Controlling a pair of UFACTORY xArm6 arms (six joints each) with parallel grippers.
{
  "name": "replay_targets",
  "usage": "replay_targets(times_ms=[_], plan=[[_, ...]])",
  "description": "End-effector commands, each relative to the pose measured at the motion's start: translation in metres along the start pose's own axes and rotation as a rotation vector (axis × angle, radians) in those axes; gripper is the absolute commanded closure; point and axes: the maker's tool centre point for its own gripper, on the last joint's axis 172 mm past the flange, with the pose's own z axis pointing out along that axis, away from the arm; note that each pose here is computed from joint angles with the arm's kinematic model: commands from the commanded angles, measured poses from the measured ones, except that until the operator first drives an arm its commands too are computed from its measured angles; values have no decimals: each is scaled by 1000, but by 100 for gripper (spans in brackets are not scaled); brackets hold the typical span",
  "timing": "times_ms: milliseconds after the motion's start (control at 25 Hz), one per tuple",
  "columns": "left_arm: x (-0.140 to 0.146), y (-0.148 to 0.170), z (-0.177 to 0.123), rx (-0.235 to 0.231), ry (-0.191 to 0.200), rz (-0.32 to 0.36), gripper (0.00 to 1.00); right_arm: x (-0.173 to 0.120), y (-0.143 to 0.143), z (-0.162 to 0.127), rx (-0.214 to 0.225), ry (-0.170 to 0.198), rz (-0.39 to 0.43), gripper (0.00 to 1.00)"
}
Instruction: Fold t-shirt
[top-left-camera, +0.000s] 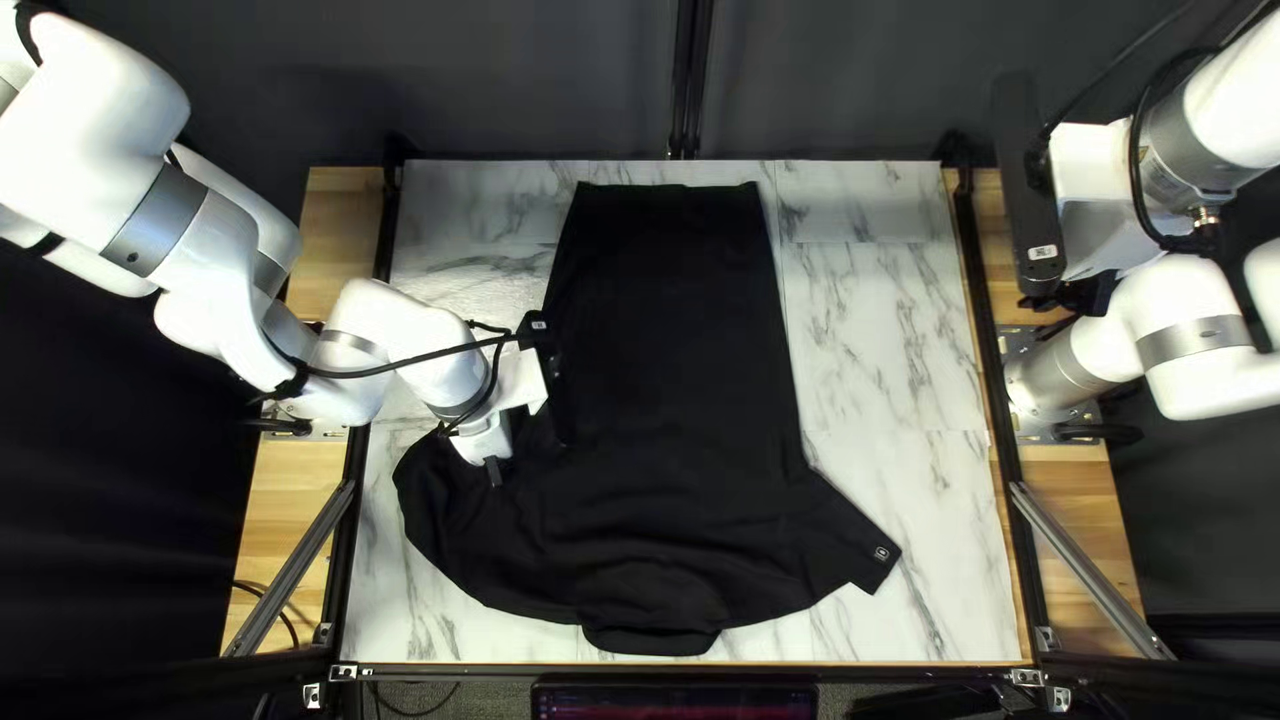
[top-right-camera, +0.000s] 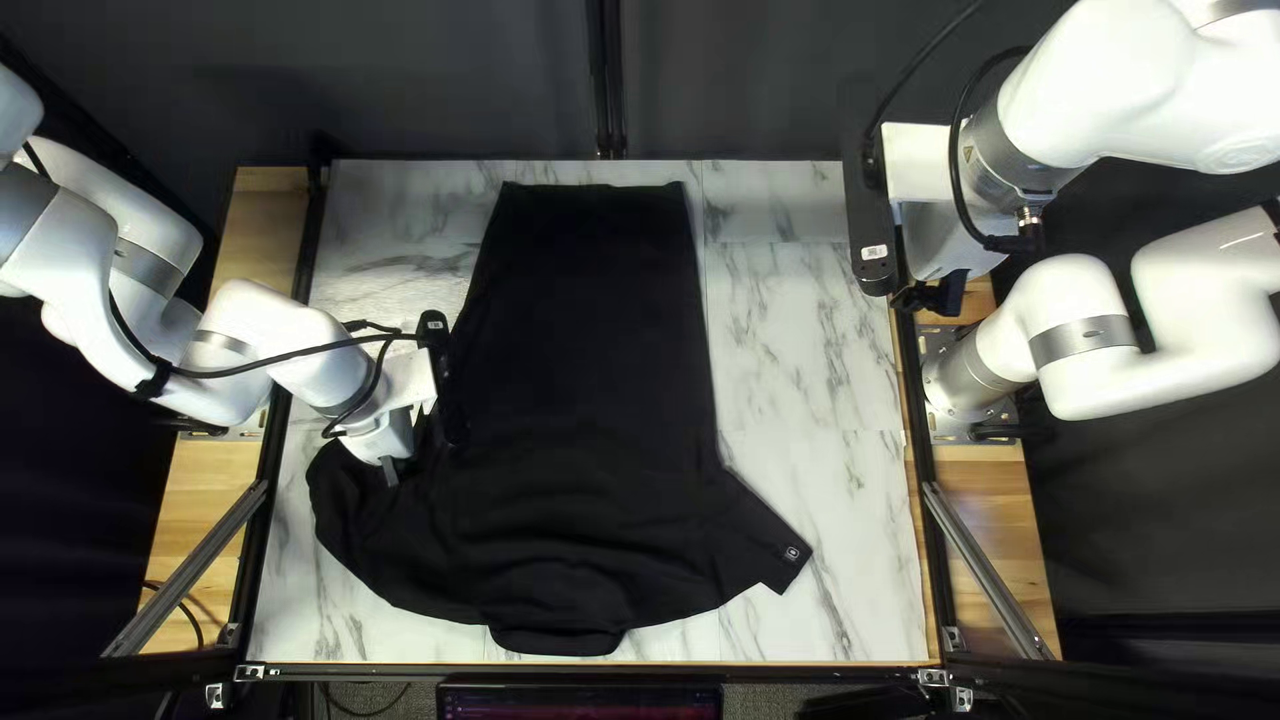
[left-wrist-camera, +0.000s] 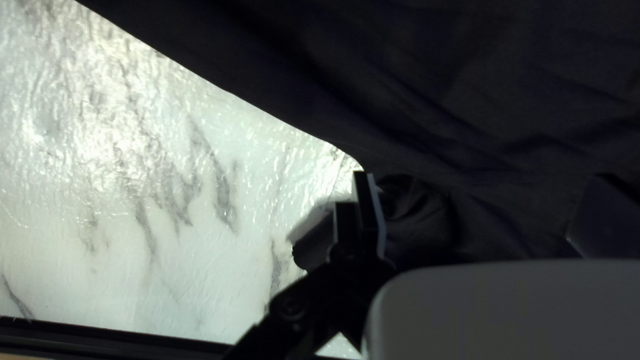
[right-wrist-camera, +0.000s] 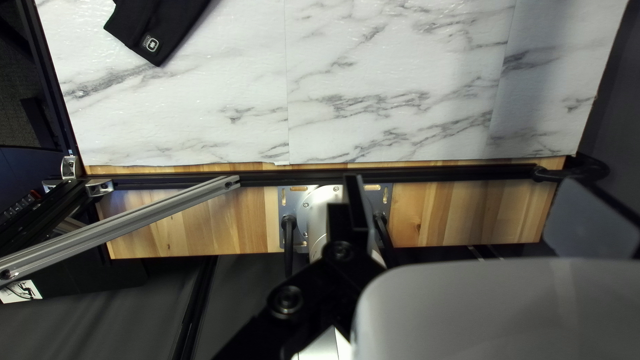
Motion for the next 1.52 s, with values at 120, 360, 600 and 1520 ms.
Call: replay_targets(times_ms=[120, 360, 600, 1520], plan=[[-5, -9, 7, 30, 33, -143, 0, 0, 0, 0, 0, 0, 0, 0], [-4, -4, 13, -17, 20, -200, 0, 0, 0, 0, 0, 0, 0, 0], [-11, 3, 24, -63, 17, -238, 0, 0, 0, 0, 0, 0, 0, 0], [-5, 12, 40, -140, -3, -220, 100, 0, 0, 0, 0, 0, 0, 0]])
